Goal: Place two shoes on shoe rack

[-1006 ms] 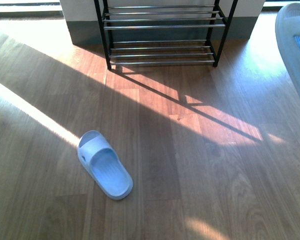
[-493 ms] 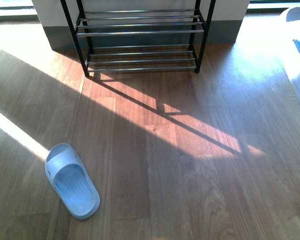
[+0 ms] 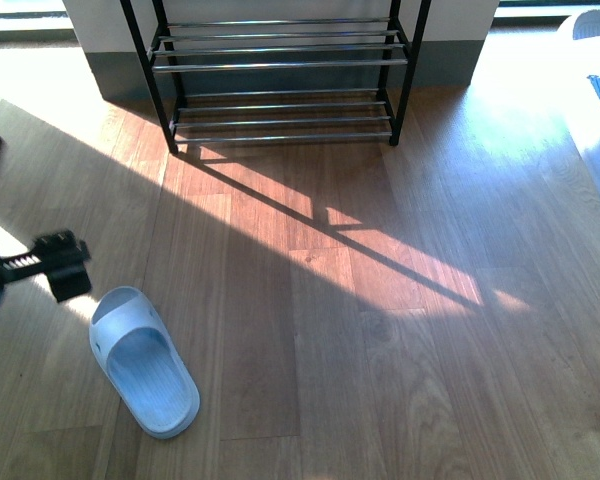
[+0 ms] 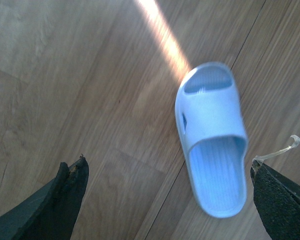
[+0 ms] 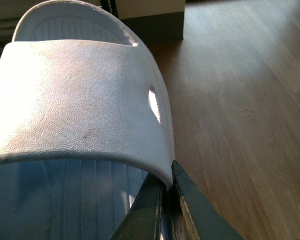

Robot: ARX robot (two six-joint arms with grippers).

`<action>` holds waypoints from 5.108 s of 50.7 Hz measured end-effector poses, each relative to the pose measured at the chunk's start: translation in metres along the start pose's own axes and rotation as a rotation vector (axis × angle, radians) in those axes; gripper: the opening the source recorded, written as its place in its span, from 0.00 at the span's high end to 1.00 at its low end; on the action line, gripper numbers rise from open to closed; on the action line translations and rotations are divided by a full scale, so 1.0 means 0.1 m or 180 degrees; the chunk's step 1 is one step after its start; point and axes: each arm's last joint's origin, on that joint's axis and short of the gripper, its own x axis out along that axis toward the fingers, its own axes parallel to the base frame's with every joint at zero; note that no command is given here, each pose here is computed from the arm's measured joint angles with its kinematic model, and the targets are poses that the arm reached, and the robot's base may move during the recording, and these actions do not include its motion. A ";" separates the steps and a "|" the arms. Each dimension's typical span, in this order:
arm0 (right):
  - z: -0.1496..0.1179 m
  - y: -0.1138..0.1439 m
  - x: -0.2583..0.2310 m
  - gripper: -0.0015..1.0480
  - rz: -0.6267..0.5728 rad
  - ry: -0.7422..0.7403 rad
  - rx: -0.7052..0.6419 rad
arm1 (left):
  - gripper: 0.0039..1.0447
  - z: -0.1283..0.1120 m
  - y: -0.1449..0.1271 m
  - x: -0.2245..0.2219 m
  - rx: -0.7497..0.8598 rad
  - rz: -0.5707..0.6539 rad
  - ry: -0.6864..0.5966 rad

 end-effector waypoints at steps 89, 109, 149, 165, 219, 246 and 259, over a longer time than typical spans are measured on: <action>0.00 0.00 0.00 0.98 -0.0001 0.0000 0.0001 | 0.98 -0.79 -0.66 1.79 0.0699 0.0594 0.0725; 0.00 0.00 0.00 0.98 -0.0001 0.0000 0.0001 | 0.99 -0.24 -0.61 1.13 0.0398 0.0337 -0.0009; 0.00 0.00 0.00 0.98 -0.0001 0.0000 0.0001 | 0.99 0.14 0.30 -1.45 0.0279 -0.0074 -0.1505; 0.00 0.00 0.00 0.98 -0.0001 0.0000 0.0001 | 0.99 -0.06 0.54 -2.00 0.0181 -0.0217 -0.1736; 0.00 0.02 0.00 0.98 0.0030 -0.0006 -0.0005 | 0.99 -0.07 0.54 -2.00 0.0187 -0.0229 -0.1732; 0.00 0.02 0.00 0.98 0.0047 0.0005 -0.0006 | 0.99 -0.07 0.54 -2.00 0.0174 -0.0222 -0.1734; 0.00 0.02 0.00 0.98 0.0027 0.0004 -0.0004 | 0.99 -0.07 0.55 -2.00 0.0179 -0.0224 -0.1729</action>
